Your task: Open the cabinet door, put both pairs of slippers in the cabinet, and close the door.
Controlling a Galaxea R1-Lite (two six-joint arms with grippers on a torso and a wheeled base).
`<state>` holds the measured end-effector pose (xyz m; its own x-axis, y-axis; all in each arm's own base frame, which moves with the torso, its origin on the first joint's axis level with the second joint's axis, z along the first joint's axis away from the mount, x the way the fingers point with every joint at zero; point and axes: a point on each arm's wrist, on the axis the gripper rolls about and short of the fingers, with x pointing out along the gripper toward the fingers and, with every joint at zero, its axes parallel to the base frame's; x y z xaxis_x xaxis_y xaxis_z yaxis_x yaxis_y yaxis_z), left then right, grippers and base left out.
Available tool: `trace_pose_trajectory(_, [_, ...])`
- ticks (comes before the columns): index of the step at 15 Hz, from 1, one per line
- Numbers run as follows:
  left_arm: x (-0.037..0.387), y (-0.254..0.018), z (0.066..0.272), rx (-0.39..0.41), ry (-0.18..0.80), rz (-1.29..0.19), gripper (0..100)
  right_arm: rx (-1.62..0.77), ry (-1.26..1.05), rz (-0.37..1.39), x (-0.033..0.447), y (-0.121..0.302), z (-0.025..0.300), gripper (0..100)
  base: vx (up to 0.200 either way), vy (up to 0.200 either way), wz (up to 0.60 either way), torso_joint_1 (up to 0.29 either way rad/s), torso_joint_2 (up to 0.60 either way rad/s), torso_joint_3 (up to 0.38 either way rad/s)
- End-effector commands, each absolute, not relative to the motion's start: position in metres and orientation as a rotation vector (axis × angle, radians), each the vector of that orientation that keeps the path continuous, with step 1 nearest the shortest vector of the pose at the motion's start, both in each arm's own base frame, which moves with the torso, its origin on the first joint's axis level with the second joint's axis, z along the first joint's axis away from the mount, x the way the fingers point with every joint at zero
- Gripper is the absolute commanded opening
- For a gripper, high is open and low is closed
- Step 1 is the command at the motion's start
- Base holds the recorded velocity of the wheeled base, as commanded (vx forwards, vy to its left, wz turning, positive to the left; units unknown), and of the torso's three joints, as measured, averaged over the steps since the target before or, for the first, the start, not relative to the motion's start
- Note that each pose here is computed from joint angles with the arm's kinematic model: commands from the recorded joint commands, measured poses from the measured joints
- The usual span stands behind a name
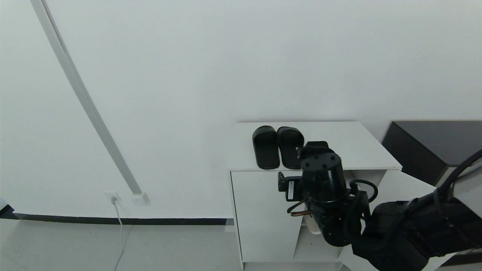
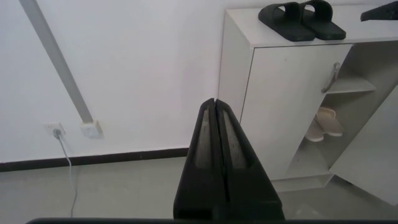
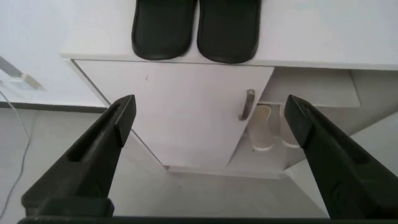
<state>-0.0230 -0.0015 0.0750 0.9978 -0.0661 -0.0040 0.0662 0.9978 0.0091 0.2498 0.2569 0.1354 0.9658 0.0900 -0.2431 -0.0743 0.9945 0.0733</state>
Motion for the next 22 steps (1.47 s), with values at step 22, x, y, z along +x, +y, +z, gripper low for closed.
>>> trace_pose_trajectory(22, [-0.023, -0.001, 0.075, 0.009, 0.006, -0.064, 0, 0.06, 0.231, 0.032, 0.342, 0.274, 0.072, 100, 0.1, 0.0, 0.0, 0.002, 0.0, 0.001])
